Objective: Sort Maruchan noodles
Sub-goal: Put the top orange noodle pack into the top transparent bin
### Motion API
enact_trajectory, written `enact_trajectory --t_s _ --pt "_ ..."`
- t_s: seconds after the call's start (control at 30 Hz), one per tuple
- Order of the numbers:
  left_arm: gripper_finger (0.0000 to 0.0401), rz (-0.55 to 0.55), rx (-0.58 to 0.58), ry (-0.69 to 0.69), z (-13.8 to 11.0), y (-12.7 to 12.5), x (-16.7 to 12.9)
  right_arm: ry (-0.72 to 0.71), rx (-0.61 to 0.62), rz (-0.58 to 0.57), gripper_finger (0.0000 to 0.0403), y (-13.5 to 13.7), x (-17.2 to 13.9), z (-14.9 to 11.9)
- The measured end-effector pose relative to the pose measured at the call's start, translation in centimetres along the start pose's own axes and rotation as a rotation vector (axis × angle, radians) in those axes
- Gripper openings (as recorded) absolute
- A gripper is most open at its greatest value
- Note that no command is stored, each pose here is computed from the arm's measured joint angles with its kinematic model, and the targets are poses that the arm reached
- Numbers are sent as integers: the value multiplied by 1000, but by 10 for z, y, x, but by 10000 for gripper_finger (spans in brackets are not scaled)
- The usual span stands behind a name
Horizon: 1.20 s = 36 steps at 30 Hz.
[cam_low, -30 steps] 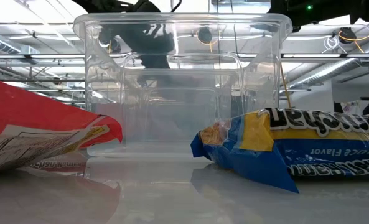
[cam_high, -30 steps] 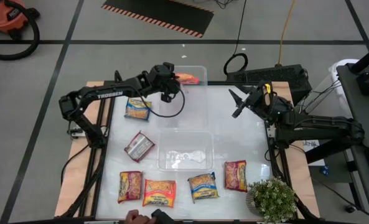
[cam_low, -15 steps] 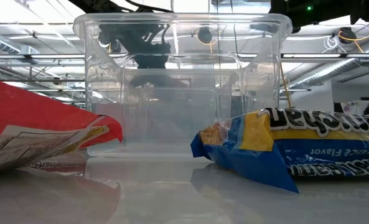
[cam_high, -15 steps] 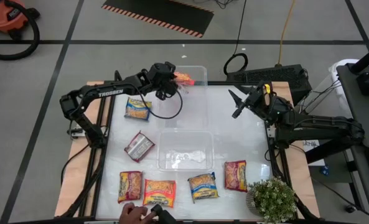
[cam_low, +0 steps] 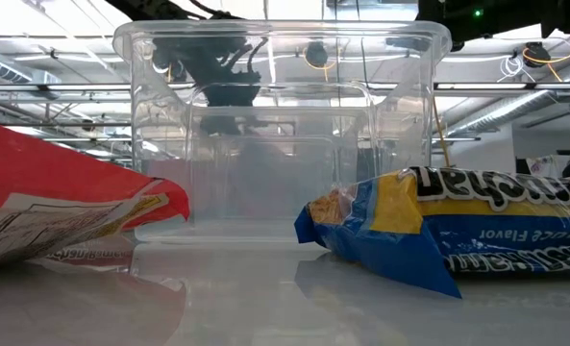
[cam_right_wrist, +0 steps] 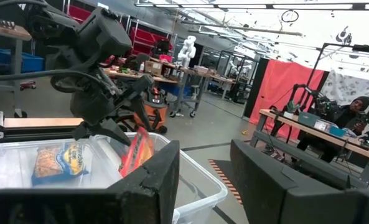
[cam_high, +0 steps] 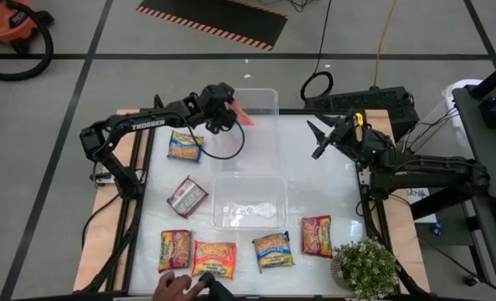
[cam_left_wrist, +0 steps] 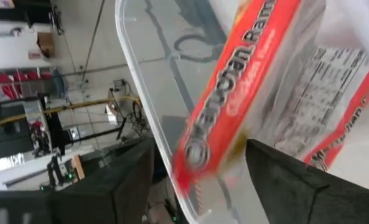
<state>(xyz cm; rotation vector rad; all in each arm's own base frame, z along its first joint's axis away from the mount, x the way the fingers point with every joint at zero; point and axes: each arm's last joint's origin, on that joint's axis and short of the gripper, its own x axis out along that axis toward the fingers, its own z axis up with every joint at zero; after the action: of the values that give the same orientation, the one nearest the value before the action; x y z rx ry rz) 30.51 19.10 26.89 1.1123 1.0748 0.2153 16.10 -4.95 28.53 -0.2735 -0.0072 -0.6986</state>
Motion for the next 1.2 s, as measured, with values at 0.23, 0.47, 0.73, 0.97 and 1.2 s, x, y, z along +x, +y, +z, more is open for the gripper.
enact_trajectory --t_s 0.23,0.47,0.73,0.97,1.2 --pt "258 -12 -65 2 0 3 -22 2 -1 0 139 0 0 0" --pt "241 32 -312 -36 -2 11 -52 2 -1 -1 139 0 0 0" --pt "194 177 -612 -276 3 35 -59 -37 47 -11 139 -1 0 4" --pt "101 94 -755 -353 12 36 -39 -50 51 11 139 -1 0 5" --pt "34 -2 -858 -355 -2 55 -6 -56 43 5 139 -2 0 5"
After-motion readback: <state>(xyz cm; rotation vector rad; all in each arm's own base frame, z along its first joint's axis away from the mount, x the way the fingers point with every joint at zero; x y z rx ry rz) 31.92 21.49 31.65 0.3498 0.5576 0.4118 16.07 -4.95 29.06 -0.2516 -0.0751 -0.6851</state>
